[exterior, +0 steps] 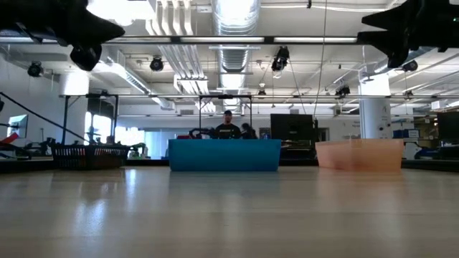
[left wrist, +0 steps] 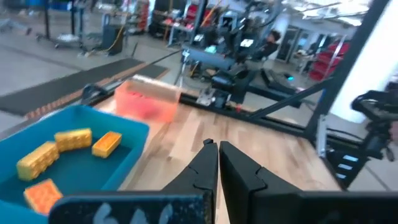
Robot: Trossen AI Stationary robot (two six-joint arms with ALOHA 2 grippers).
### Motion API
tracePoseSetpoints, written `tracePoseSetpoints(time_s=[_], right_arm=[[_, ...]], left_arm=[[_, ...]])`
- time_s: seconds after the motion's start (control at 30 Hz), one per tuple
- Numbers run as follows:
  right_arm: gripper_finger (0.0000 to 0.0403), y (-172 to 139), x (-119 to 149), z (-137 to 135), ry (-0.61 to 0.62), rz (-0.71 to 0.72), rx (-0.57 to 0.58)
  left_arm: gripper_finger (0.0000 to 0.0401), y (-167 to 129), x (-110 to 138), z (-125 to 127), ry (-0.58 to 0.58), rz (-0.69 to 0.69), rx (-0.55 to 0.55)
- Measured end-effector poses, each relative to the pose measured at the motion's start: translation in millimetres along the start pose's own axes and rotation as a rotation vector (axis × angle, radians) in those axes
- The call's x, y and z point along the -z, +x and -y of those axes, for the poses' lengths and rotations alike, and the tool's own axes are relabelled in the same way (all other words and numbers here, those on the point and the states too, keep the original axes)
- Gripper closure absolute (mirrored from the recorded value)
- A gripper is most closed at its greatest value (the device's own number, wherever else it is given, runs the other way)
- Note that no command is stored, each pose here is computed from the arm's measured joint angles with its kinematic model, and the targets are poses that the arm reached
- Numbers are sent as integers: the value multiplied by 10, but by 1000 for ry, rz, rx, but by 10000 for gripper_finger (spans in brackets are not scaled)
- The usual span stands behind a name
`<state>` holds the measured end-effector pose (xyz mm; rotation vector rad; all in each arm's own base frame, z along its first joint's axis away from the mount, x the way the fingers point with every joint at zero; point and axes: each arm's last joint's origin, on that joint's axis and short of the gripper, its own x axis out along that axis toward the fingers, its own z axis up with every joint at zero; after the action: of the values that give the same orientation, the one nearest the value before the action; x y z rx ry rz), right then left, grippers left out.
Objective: Sort & place blocks by color
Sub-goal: Return to Home Position
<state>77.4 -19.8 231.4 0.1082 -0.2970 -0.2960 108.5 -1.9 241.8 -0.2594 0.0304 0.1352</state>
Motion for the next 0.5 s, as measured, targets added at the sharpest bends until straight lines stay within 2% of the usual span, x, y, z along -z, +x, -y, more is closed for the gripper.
tracePoseSetpoints(time_s=[0.27,0.5], right_arm=[[202,8,66,8,-15,-28,6],[202,12,110,14,-23,-11,4]], left_arm=[[401,-103,-29,36,7,50,63],[401,-144,142,2,-1,44,88]])
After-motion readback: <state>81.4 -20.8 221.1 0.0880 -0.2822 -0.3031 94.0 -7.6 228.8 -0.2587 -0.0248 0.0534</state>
